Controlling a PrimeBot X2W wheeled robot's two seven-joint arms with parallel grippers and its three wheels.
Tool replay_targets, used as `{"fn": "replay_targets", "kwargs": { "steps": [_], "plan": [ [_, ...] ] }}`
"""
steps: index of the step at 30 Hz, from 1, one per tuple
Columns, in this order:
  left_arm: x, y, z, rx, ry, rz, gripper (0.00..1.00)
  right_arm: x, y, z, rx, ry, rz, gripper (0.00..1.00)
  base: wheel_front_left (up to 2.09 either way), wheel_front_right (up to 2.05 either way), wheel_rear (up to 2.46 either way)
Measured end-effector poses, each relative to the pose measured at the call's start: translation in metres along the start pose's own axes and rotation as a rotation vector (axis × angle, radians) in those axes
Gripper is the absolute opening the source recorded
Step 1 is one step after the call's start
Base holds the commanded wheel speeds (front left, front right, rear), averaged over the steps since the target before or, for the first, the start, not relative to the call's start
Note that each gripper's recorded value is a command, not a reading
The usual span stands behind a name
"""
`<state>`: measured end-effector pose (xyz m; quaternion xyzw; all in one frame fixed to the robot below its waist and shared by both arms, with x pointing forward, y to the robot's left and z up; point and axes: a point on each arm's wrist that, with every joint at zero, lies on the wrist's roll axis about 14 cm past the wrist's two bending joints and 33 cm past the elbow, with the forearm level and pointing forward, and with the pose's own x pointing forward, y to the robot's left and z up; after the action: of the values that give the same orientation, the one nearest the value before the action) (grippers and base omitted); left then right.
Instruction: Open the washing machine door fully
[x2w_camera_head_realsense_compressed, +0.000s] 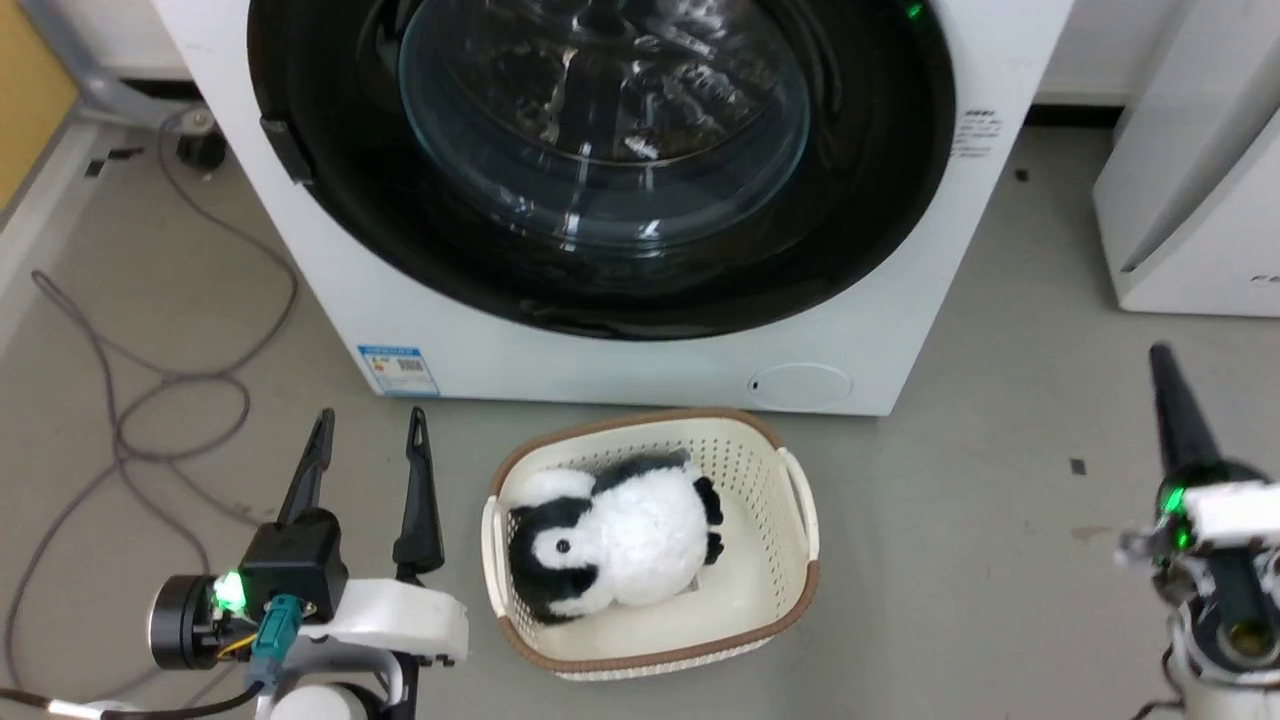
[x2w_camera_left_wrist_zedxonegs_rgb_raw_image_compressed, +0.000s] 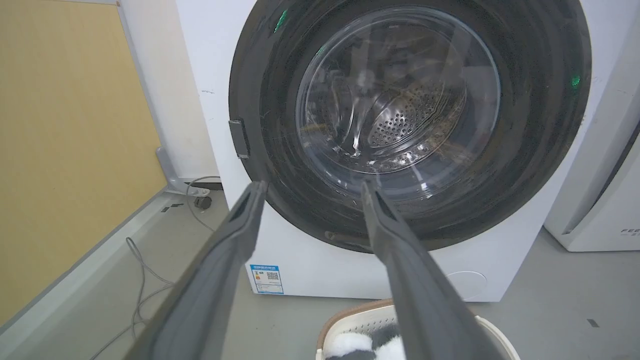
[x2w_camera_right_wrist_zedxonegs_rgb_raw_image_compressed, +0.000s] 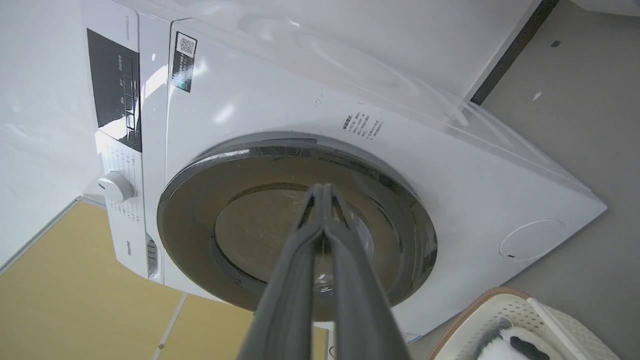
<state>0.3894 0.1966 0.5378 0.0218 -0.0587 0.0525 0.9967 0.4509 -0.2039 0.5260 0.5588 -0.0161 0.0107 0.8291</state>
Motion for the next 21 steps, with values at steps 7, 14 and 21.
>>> {"fn": "replay_targets", "kwargs": {
  "steps": [7, 14, 21],
  "plan": [
    [0.010, 0.005, -0.003, 0.003, -0.006, 0.024, 1.00, 0.038, 0.004, 0.007, 0.084, -0.006, 0.019, 0.00, 0.00, 0.00, 0.00],
    [0.018, 0.011, -0.009, 0.015, -0.004, 0.048, 1.00, 0.080, 0.012, 0.010, 0.154, -0.006, 0.044, 0.00, 0.00, 0.00, 0.00],
    [0.027, 0.015, -0.016, 0.019, 0.001, 0.067, 1.00, 0.122, 0.017, 0.004, 0.204, 0.015, 0.054, 0.00, 0.00, 0.00, 0.00]
  ]
}}
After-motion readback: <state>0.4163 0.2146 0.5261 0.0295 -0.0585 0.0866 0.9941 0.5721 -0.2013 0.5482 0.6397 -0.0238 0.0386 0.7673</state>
